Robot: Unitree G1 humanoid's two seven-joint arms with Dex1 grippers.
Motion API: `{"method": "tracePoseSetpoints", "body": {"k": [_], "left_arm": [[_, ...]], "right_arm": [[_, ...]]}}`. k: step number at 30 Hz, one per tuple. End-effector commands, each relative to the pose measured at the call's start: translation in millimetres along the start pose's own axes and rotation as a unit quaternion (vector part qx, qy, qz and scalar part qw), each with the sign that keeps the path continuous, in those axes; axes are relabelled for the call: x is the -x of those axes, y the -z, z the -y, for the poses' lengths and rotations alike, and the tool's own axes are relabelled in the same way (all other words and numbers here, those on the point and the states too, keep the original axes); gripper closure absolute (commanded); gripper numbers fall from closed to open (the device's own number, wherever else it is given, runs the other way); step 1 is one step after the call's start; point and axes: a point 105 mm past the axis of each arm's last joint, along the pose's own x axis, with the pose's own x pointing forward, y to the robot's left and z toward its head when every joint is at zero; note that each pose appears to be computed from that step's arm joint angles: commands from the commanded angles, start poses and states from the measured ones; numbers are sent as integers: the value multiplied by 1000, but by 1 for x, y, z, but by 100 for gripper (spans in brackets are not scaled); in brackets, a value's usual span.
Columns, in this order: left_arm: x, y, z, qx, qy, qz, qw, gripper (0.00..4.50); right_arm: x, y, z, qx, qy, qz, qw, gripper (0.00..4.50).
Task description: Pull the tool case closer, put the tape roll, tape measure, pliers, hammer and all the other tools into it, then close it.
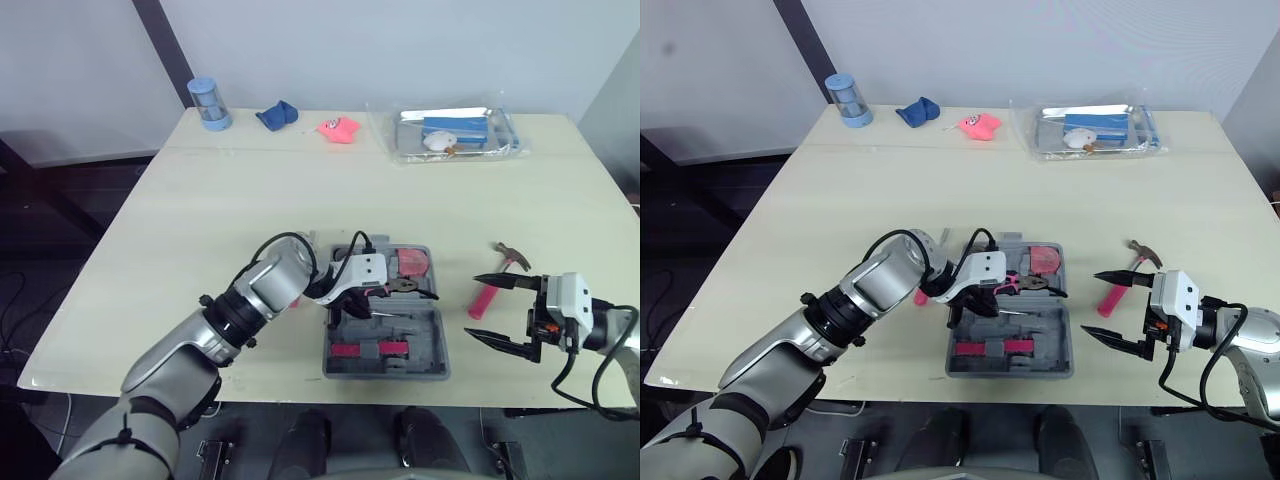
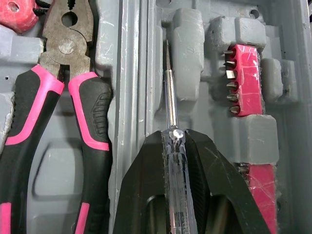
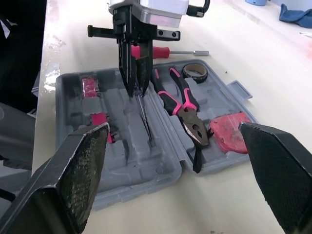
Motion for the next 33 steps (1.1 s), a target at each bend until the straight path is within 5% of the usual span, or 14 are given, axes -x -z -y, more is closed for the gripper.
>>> {"method": "tracePoseSetpoints", "body": {"k": [1, 12, 13, 18, 26, 33], "left_arm": [[-4, -7, 2, -16, 4, -8, 1000, 445], [-5, -8, 0, -7, 6, -8, 1000, 445], [-5, -8, 0, -7, 6, -8, 1000, 344], [-4, -10, -4, -7, -10, -7, 1000, 172], [9, -19, -3, -20, -18, 7, 1000, 172], [35, -41, -8, -39, -46, 76, 995, 172]], "right_arm": [[-1, -8, -1, 11, 3, 13, 1000, 0], [-3, -8, -2, 11, 6, 17, 1000, 0], [-3, -8, -2, 12, 6, 18, 1000, 0], [-4, -8, -1, 12, 5, 20, 1000, 0], [-5, -7, 0, 11, 3, 21, 1000, 0], [-5, -6, 0, 11, 4, 23, 1000, 0]]}}
